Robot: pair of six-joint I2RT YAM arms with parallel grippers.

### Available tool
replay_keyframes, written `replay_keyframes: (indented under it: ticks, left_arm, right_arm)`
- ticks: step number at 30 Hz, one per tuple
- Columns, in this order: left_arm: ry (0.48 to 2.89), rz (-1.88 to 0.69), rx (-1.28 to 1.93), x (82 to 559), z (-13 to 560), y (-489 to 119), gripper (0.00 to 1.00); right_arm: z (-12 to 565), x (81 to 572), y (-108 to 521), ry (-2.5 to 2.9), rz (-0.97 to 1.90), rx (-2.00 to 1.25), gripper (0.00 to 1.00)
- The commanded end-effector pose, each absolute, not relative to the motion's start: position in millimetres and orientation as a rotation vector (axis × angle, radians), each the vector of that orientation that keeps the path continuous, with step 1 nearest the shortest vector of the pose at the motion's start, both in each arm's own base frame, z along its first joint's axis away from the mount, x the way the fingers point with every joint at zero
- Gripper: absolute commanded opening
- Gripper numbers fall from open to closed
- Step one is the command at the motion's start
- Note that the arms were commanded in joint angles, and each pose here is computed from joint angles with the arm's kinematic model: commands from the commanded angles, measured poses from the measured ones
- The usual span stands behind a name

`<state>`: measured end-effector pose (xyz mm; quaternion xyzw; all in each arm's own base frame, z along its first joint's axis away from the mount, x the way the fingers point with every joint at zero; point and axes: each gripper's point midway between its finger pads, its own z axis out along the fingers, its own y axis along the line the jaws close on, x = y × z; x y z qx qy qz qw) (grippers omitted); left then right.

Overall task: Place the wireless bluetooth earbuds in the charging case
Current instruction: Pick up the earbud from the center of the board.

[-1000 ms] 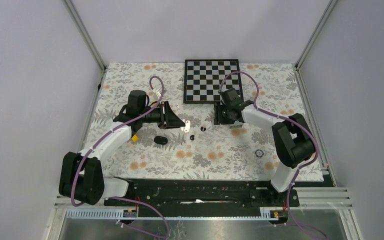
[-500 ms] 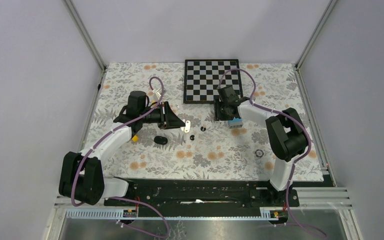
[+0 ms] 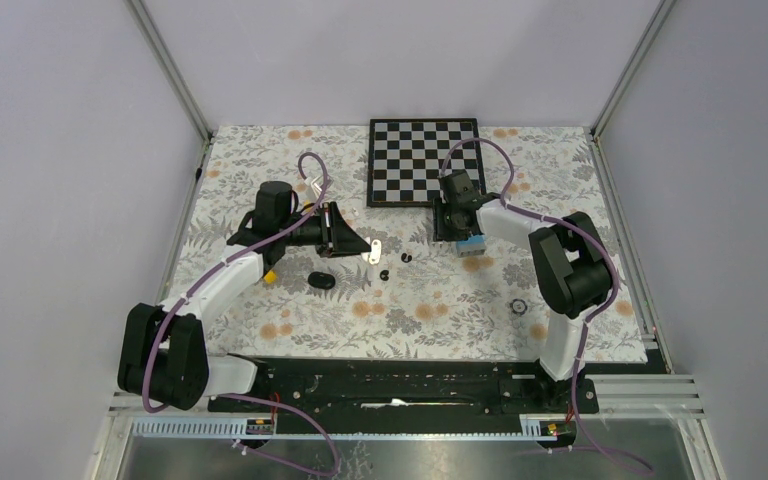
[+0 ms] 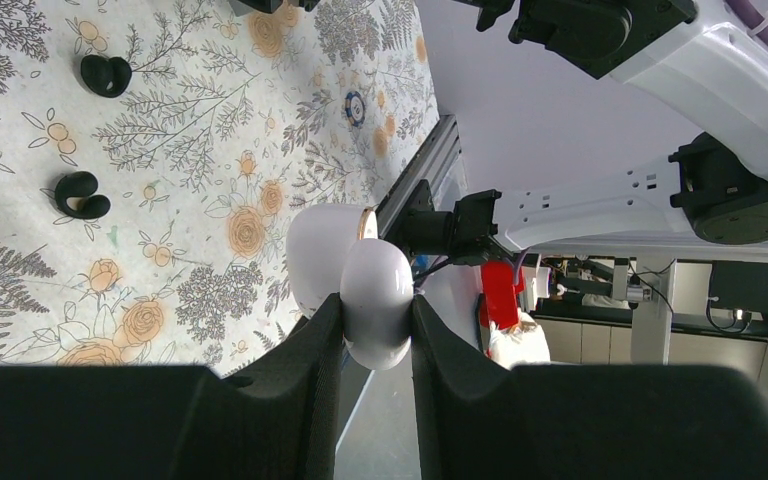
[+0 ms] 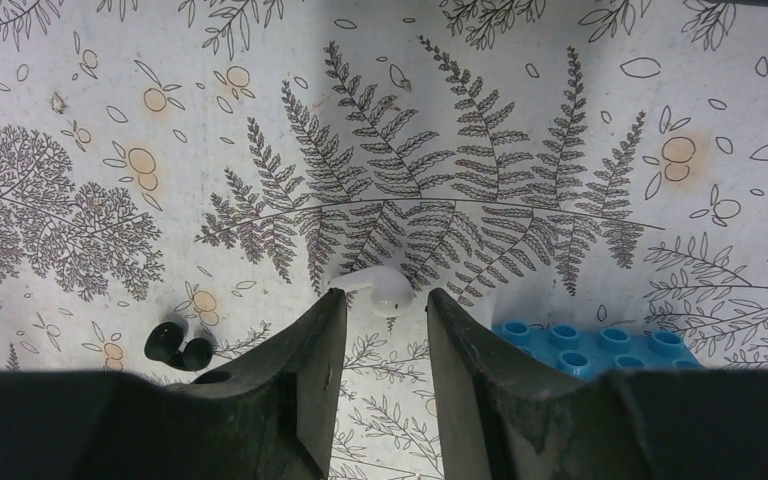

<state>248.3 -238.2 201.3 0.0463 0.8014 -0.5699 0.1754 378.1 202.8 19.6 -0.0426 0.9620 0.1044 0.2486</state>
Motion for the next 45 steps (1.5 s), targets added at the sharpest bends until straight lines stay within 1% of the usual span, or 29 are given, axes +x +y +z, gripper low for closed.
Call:
replay_keyframes:
  ticks: [1, 4, 13, 18, 23, 27, 29, 32, 37, 40, 45]
  left_arm:
    - [2.233, -1.634, 0.157, 250.9, 206.2, -239.0, 0.00]
    - [2.234, -1.634, 0.154, 251.1, 206.1, -239.0, 0.00]
    - [2.236, -1.629, 0.149, 250.3, 204.7, -238.4, 0.00]
    - [2.236, -1.631, 0.151, 249.4, 204.7, -238.3, 0.00]
    - [2.233, -1.630, 0.153, 249.7, 205.6, -238.4, 0.00]
    - [2.235, -1.631, 0.153, 249.7, 204.8, -238.4, 0.00]
    - [2.236, -1.631, 0.152, 250.1, 204.8, -238.5, 0.00]
    - [2.230, -1.630, 0.156, 251.7, 204.5, -238.9, 0.00]
    - [2.227, -1.687, 0.137, 249.5, 199.2, -248.5, 0.00]
    - [2.268, -1.692, 0.103, 253.3, 186.5, -257.0, 0.00]
    - [2.254, -1.797, 0.065, 265.6, 182.4, -271.5, 0.00]
  right_arm:
    - [21.3, 385.9, 199.2, 2.601, 0.268, -0.102, 0.40]
    - [19.2, 385.8, 197.7, 2.606, 0.268, -0.099, 0.36]
    - [9.9, 381.2, 197.0, 2.626, 0.285, -0.096, 0.35]
    - [4.8, 379.1, 200.1, 2.639, 0.312, -0.102, 0.33]
    - [5.4, 379.4, 200.8, 2.634, 0.318, -0.102, 0.28]
    - [7.2, 378.5, 200.4, 2.630, 0.319, -0.113, 0.21]
    - [10.5, 377.9, 200.0, 2.623, 0.323, -0.118, 0.18]
    - [19.7, 377.2, 199.8, 2.602, 0.330, -0.131, 0.17]
    - [37.6, 373.1, 196.0, 2.569, 0.327, -0.173, 0.13]
    - [49.8, 367.2, 194.5, 2.552, 0.330, -0.211, 0.12]
    - [73.2, 357.1, 190.7, 2.488, 0.323, -0.266, 0.11]
